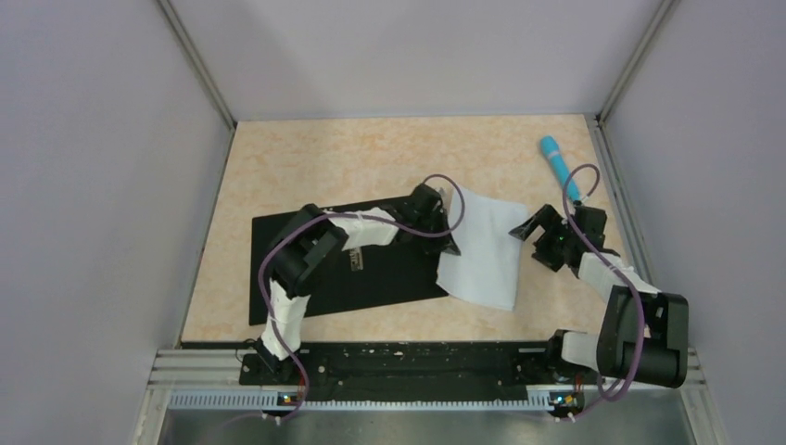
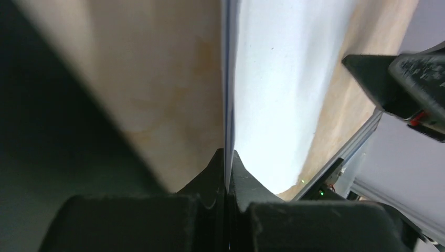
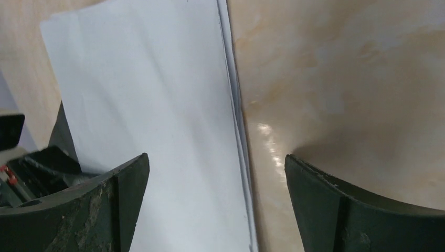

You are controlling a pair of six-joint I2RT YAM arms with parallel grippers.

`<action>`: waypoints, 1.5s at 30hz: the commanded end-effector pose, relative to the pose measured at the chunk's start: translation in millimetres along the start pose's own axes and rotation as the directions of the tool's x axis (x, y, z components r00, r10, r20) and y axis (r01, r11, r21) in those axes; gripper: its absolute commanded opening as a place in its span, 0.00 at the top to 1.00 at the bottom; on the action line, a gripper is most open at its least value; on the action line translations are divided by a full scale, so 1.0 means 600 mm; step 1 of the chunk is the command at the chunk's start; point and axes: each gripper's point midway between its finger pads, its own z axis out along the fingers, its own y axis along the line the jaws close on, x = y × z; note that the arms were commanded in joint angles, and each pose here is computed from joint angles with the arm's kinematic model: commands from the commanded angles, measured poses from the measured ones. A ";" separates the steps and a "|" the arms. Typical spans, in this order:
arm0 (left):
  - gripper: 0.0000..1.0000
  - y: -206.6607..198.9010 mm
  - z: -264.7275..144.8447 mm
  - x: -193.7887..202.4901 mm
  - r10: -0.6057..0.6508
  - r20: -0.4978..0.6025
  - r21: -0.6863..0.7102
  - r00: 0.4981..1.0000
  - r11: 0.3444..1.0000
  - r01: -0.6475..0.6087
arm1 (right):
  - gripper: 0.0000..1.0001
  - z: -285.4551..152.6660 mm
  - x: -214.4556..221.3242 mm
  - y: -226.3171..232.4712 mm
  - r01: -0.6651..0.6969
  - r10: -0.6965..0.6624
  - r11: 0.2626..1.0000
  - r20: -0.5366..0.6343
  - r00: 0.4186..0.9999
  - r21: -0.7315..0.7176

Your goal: Put the files into the folder

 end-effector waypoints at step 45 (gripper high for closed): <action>1.00 -0.413 -0.601 -0.125 0.132 0.343 0.639 0.930 0.693 -0.334 | 0.01 -0.298 -0.032 0.434 -0.231 0.198 0.595 -0.138 0.971 -0.770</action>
